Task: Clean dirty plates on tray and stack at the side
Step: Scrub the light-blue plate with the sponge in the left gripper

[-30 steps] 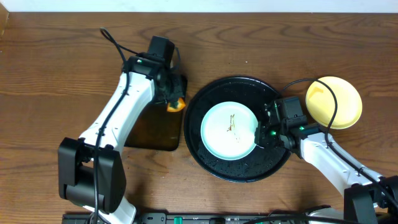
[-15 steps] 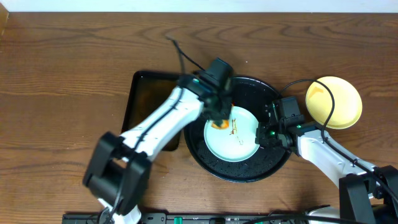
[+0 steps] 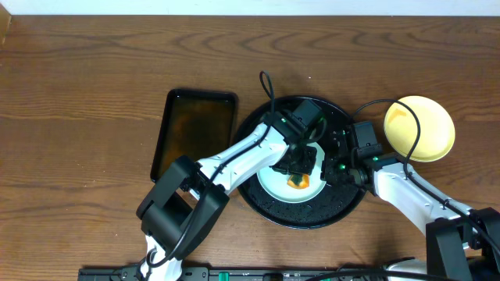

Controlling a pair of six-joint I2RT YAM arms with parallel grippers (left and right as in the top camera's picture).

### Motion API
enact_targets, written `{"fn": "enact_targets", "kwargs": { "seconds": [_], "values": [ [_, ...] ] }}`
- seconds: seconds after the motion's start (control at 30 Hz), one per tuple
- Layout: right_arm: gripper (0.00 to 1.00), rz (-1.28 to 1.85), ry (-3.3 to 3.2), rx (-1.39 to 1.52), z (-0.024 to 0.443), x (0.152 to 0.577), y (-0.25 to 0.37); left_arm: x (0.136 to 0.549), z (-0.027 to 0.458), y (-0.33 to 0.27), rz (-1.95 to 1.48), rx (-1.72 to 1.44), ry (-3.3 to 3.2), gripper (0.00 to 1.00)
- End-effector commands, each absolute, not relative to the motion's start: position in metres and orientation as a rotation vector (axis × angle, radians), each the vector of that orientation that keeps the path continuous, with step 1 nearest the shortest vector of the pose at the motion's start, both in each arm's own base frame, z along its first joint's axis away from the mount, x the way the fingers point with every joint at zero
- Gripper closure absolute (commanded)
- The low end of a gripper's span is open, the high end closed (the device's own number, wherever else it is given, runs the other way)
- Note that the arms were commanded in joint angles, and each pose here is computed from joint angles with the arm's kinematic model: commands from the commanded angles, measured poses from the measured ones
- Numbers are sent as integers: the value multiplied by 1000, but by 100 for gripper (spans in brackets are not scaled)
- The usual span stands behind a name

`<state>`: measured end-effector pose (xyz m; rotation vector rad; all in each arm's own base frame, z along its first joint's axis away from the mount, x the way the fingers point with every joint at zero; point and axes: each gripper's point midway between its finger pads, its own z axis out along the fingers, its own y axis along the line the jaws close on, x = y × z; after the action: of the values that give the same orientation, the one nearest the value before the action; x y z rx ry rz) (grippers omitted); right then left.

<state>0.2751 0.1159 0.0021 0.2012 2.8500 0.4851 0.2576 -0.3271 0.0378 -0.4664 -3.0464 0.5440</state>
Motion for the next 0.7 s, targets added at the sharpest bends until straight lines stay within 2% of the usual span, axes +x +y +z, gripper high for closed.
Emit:
{"fn": "enact_targets", "kwargs": {
  "seconds": [0.0, 0.43, 0.67],
  "values": [
    [99, 453, 2868, 219, -4, 274, 114, 246, 37, -333, 573, -474, -3000, 92],
    [99, 452, 2872, 219, -4, 273, 113, 229, 18, -339, 512, -479, -2959, 92],
    [99, 447, 2884, 222, -5, 270, 113, 243, 5, -328, 386, -477, -3037, 92]
  ]
}}
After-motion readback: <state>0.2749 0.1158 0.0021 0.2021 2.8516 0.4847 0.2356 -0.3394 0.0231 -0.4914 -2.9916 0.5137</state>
